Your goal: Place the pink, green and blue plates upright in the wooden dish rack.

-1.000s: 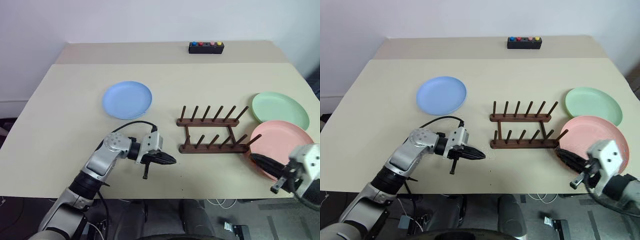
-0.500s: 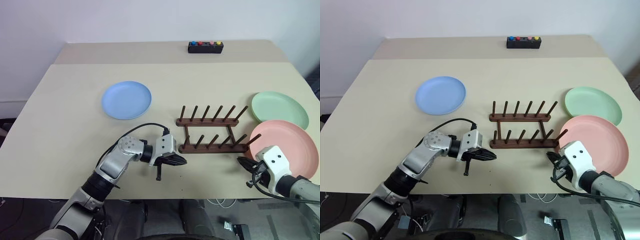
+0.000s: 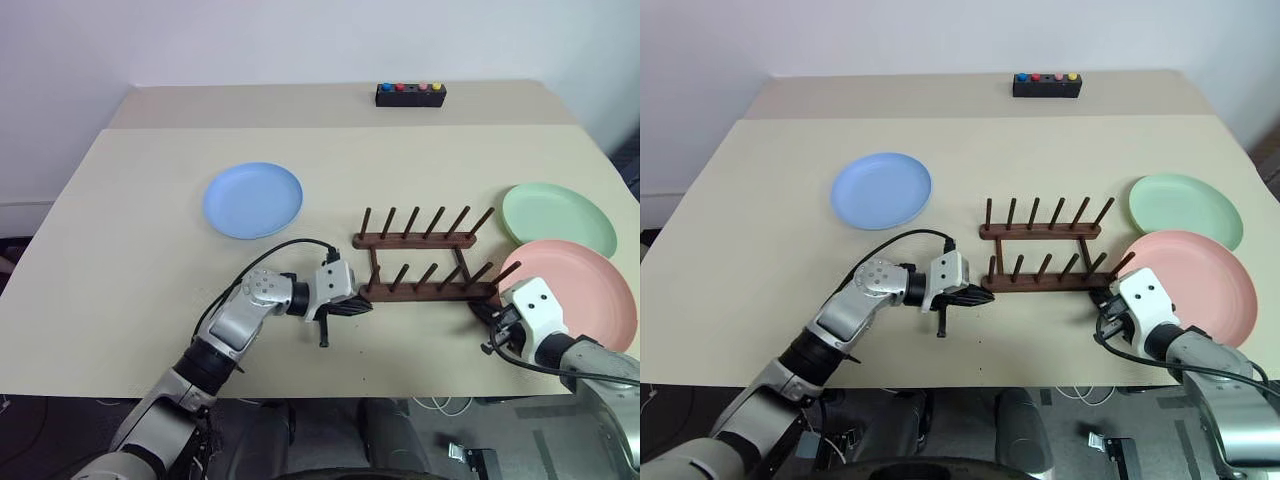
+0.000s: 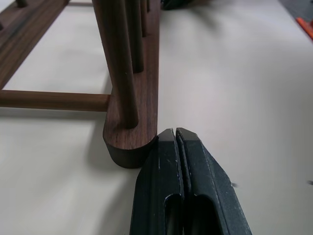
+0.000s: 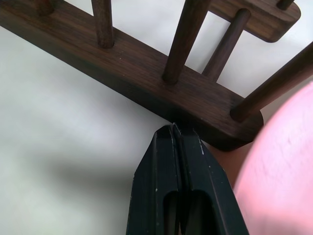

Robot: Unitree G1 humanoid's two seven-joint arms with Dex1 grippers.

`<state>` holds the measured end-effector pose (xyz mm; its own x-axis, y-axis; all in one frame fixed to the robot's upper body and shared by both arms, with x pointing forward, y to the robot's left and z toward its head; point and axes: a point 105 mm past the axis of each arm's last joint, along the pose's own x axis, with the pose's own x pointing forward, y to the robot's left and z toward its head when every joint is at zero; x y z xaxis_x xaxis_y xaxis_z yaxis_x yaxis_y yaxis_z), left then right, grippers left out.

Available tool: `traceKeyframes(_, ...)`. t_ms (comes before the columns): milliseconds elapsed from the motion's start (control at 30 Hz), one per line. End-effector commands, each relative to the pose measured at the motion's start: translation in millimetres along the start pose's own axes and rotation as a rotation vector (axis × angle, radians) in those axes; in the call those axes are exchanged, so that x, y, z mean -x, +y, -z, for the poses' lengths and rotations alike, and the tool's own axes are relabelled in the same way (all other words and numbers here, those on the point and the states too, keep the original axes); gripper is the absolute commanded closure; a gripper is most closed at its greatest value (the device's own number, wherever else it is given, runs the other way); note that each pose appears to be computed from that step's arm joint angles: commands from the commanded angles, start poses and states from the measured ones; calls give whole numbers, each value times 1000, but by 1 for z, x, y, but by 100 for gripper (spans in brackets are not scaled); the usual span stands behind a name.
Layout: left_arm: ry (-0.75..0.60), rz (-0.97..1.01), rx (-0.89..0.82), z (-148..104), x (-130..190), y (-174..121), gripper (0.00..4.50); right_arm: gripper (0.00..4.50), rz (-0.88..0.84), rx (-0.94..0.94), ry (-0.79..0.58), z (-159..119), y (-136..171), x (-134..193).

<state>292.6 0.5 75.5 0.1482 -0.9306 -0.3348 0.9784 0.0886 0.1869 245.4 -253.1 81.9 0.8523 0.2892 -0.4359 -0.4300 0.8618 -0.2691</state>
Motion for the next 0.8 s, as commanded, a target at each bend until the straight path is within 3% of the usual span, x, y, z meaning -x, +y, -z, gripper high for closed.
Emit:
traceKeyframes(33, -22, -50, -32, -8, 2, 12, 448, 449, 11, 16, -28, -6, -1, -3)
traceKeyframes(800, -20, -152, -41, -1, 4, 39, 448, 449, 37, 98, -94, -27, -20, -30)
